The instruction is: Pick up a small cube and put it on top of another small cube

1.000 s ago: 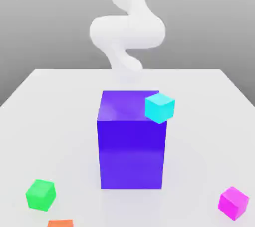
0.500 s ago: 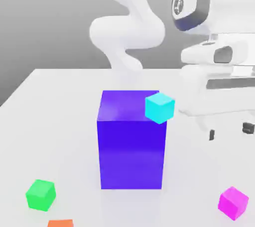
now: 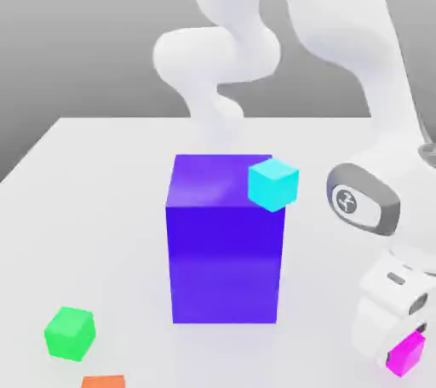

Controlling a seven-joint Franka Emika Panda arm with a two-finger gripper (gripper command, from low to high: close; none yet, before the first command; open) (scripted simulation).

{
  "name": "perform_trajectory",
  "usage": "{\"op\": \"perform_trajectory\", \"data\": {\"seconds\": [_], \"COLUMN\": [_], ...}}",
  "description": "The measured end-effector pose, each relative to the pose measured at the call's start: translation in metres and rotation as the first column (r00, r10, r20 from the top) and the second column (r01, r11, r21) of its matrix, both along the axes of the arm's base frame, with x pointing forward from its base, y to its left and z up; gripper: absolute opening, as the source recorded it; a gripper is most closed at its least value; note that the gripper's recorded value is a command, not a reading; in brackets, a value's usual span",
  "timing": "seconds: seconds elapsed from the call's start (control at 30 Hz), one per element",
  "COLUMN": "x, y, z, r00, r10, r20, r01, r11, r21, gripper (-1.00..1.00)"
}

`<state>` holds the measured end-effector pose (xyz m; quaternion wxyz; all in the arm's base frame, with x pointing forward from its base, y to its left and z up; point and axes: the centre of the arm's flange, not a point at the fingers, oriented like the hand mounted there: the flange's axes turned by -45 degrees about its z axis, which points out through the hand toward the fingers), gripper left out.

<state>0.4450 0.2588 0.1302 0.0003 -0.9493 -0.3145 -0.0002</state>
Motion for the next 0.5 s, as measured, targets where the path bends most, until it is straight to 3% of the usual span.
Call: {"op": "perform_trajectory", "data": {"seconds": [0.17, 0.33, 0.5], "x": [0.000, 0.006, 0.054], "y": [0.000, 0.002, -0.109], "z": [0.001, 0.057, 0.072], "r00": [1.000, 1.000, 0.966], "r10": [0.000, 0.006, -0.257], "r20": [0.000, 0.009, 0.026], "r01": [0.000, -0.006, 0.257], "r11": [1.000, 1.000, 0.966], "r21": [0.000, 0.006, -0.016], "gripper": [-1.00, -1.00, -1.00]}}
